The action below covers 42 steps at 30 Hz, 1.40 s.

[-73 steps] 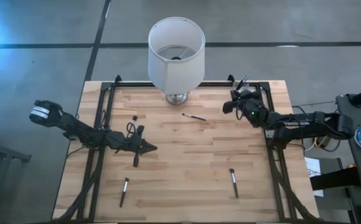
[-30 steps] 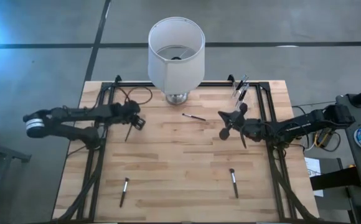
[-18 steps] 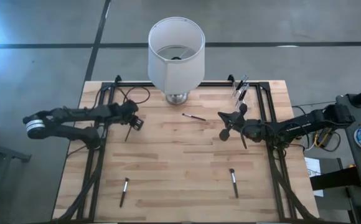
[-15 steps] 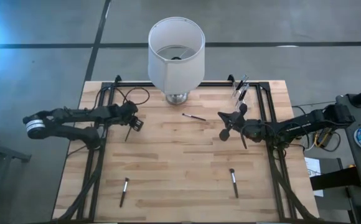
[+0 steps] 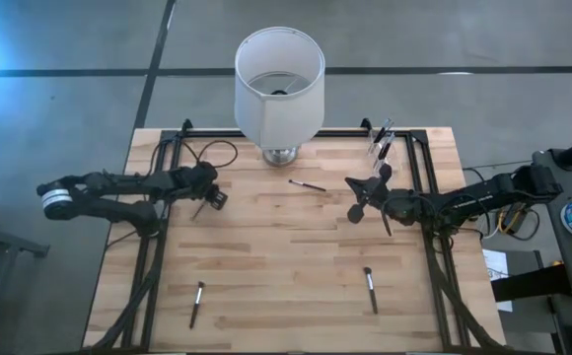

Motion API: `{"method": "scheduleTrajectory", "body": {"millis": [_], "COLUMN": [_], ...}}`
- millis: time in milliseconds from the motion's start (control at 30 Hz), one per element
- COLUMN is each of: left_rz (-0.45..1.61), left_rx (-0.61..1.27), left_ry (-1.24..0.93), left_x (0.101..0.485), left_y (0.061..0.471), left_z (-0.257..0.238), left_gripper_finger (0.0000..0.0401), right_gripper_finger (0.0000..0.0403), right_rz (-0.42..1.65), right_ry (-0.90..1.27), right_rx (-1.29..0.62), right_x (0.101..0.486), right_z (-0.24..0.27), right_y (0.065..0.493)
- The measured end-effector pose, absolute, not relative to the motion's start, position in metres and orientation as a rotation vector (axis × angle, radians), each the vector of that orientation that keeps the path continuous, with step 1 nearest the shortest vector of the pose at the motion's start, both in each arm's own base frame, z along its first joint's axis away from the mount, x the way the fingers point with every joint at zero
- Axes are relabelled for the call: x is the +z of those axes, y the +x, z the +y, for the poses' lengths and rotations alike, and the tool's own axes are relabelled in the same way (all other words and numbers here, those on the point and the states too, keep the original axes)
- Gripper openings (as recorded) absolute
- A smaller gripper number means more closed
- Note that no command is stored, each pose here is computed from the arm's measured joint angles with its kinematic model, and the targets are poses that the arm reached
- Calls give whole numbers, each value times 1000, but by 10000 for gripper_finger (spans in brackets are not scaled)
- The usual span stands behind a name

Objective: Put items in baskets/containers
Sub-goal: Put the eye groomer brush into the transparent organizer

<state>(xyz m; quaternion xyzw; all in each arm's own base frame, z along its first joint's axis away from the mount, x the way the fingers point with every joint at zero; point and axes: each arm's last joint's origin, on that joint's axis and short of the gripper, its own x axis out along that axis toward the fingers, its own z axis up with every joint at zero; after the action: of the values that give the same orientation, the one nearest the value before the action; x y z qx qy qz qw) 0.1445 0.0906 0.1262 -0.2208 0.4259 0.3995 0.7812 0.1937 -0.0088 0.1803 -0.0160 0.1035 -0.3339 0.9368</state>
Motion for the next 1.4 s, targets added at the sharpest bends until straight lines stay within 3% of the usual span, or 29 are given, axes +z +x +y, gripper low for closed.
{"method": "scheduleTrajectory", "body": {"millis": [467, 1400], "left_rz": [981, 751], "left_rx": [827, 534], "left_ry": [-396, -364], "left_x": [124, 162], "left_y": [147, 173], "left_z": [93, 53], "left_gripper_finger": [6, 0], "right_gripper_finger": [8, 8], "right_rz": [212, 224], "right_ry": [-33, -30], "right_rx": [-682, -673], "right_x": [180, 177], "right_z": [-9, -8], "right_y": [194, 192]}}
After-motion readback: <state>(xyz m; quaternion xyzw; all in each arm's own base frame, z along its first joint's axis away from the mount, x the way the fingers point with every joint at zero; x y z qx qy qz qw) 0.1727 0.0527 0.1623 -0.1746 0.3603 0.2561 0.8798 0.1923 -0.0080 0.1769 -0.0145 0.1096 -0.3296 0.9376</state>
